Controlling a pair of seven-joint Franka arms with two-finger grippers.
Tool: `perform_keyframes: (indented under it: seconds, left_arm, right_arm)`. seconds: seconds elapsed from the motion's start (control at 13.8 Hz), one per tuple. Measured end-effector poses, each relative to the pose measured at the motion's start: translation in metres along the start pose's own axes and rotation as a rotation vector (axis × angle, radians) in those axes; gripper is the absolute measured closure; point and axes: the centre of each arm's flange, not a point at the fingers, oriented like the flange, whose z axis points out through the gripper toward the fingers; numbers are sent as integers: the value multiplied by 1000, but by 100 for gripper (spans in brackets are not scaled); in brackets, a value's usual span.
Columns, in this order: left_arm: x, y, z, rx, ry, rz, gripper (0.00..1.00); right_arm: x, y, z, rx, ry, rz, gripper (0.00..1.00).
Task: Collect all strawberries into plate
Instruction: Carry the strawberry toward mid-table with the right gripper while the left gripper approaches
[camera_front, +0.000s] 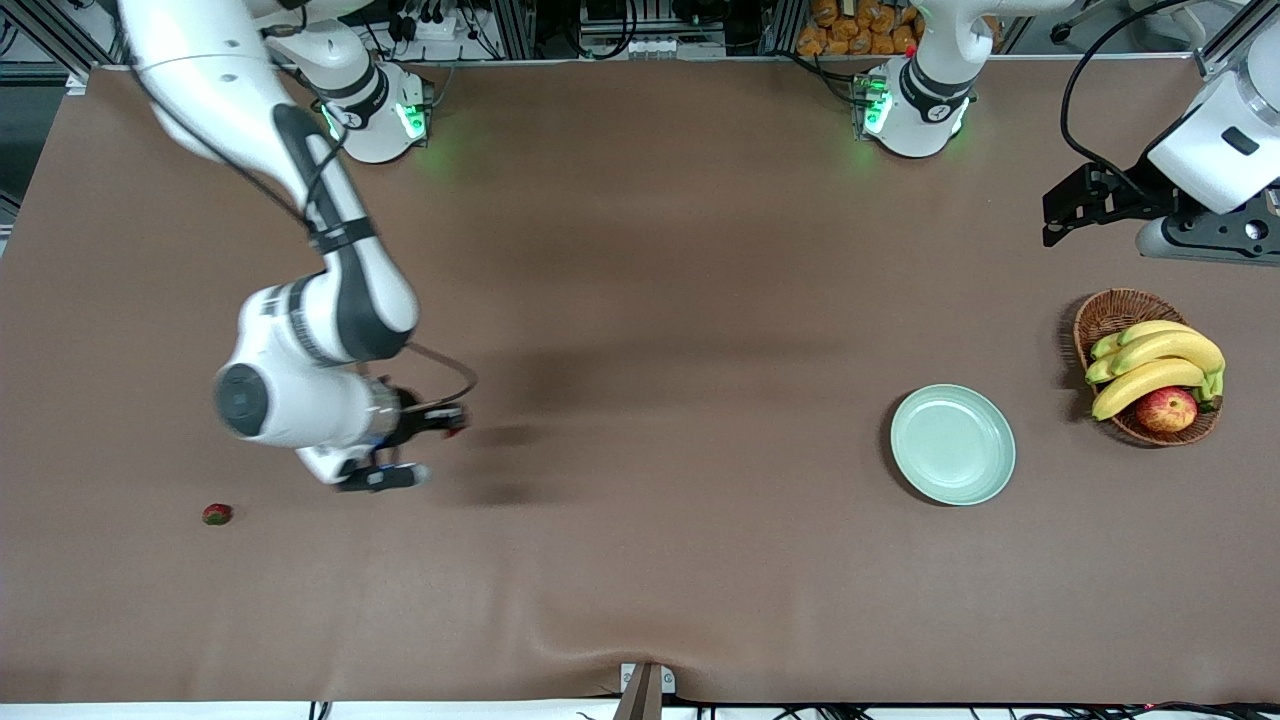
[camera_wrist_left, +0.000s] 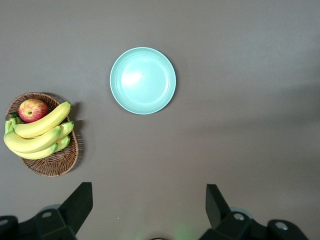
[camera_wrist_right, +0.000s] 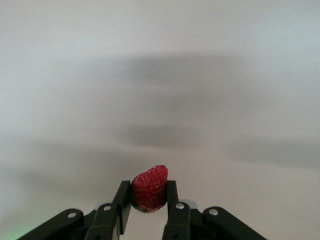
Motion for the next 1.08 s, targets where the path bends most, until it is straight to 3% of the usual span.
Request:
perform_keyframes:
  seconds: [0.14, 0.36, 0.8, 0.94, 1.01, 1.08]
  left_arm:
    - [0, 0, 0, 0, 0, 0, 0]
    - [0, -1, 0, 0, 0, -2, 0]
    - [7, -5, 12, -2, -21, -50, 0]
    - [16, 4, 25, -35, -38, -91, 0]
    - [26, 12, 36, -76, -43, -114, 0]
    - [42, 24, 53, -116, -37, -148, 0]
  right_arm:
    - [-8, -39, 26, 36, 2, -27, 67]
    - [-27, -80, 78, 14, -49, -86, 67]
    - [-54, -119, 154, -29, -90, -152, 67]
    - [-55, -121, 164, -36, -91, -156, 67]
    - [-55, -119, 166, -38, -93, -154, 62]
    - [-55, -118, 168, -40, -95, -152, 52]
